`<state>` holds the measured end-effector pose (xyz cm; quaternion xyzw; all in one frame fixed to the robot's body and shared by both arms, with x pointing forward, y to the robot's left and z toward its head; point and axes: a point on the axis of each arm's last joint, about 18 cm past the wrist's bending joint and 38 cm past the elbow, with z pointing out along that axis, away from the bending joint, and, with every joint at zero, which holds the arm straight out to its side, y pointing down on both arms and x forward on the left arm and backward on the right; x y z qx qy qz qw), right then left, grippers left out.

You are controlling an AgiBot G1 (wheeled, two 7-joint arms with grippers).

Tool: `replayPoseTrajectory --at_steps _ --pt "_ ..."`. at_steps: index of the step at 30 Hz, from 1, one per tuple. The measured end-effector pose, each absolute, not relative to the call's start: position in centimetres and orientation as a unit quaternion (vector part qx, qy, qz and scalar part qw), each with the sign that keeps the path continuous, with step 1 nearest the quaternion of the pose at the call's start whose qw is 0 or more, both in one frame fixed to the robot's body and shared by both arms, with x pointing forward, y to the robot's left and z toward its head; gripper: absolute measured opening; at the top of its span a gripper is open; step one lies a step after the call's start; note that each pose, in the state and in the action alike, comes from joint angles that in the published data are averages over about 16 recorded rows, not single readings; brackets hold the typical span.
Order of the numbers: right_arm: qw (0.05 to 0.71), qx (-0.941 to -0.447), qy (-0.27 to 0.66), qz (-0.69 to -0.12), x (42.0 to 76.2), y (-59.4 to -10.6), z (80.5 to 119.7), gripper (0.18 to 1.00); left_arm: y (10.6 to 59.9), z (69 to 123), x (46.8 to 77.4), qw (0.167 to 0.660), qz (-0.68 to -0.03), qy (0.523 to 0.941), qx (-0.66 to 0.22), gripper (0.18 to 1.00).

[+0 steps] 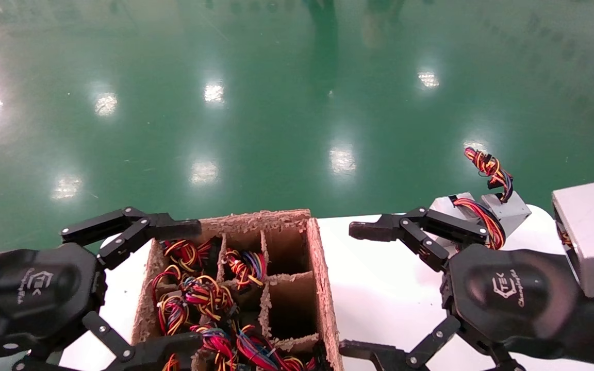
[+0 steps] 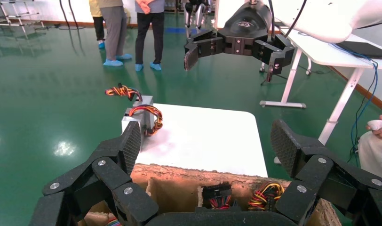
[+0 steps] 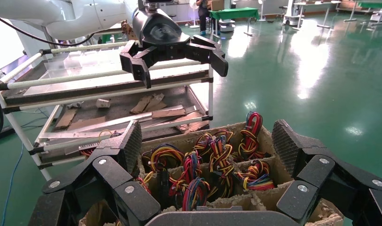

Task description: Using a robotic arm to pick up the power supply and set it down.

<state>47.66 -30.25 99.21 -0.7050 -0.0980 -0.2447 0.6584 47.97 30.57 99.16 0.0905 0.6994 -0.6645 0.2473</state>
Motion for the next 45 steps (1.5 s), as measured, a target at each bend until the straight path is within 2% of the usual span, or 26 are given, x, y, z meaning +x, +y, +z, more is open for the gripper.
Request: replayPoseTrajectory --at_steps 35,45 --pt "0.658 -0.706 -0.098 -0.244 47.6 -30.3 99.1 1.001 30.6 99.2 48.0 0.247 -0.665 0.699 0.091 0.991" --pt "0.639 -0.726 -0.103 -0.234 47.4 -30.3 98.0 1.001 30.6 99.2 48.0 0.247 -0.665 0.699 0.091 0.916"
